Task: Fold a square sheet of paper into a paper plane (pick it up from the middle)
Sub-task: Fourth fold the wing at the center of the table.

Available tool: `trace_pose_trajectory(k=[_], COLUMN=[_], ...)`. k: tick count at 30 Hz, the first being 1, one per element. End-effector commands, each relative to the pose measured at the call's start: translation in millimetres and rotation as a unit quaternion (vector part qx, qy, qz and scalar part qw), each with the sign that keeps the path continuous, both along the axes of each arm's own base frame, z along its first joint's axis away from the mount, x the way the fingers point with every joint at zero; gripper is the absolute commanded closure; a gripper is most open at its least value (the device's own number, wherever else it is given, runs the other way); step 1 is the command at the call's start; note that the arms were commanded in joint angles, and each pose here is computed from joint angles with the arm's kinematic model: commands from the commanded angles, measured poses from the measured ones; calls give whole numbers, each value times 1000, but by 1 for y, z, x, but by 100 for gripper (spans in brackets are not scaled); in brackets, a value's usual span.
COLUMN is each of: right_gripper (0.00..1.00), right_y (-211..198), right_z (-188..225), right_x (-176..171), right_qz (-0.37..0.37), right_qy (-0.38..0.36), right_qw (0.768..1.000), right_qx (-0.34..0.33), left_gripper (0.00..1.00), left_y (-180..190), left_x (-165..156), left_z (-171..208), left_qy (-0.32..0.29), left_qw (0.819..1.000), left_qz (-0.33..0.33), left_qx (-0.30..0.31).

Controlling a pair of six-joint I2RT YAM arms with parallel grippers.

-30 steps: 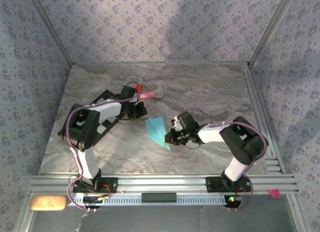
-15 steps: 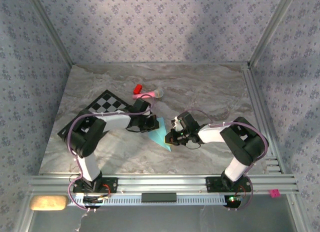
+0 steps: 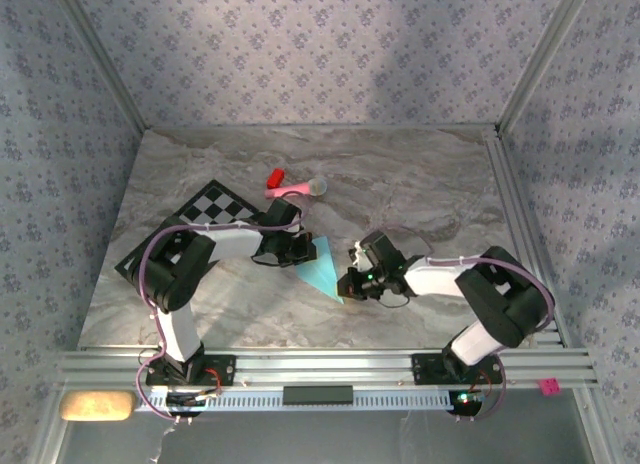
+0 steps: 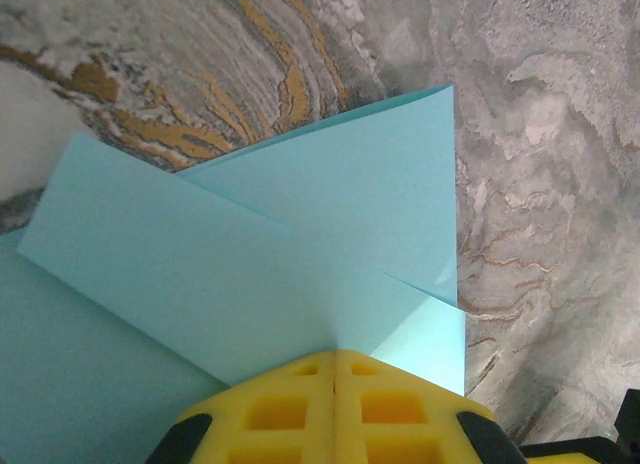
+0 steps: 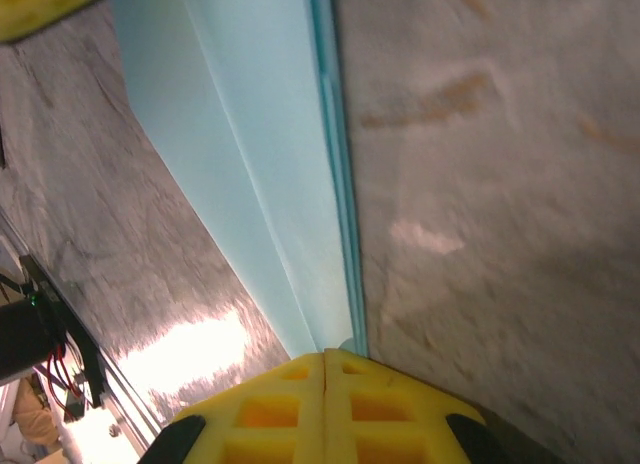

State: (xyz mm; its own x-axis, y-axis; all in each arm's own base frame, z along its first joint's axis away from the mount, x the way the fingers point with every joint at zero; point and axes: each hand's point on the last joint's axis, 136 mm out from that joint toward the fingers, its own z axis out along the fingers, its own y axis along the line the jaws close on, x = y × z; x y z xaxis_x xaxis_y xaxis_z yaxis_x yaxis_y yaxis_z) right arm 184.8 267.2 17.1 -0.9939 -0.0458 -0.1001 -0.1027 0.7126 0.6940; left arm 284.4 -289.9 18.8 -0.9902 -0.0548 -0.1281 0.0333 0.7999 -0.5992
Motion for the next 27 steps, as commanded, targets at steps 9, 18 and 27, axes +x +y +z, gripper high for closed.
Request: trace_pose_trajectory(k=[9, 18, 27], right_gripper=[100, 76, 66], right_y=[-43, -32, -35], right_z=[-13, 25, 21], right_x=[-55, -19, -10], right_qz=[15, -84, -156], right_qy=[69, 24, 42], right_qw=[995, 995, 986], right_qx=[-74, -57, -42], left_gripper=[95, 95, 95], left_y=[30, 26, 21], left_x=[-5, -7, -7], left_z=[-34, -30, -18], left_qy=[27, 39, 37], left_qw=[997, 997, 998], left_qz=[22, 28, 29], left_qx=[68, 52, 31])
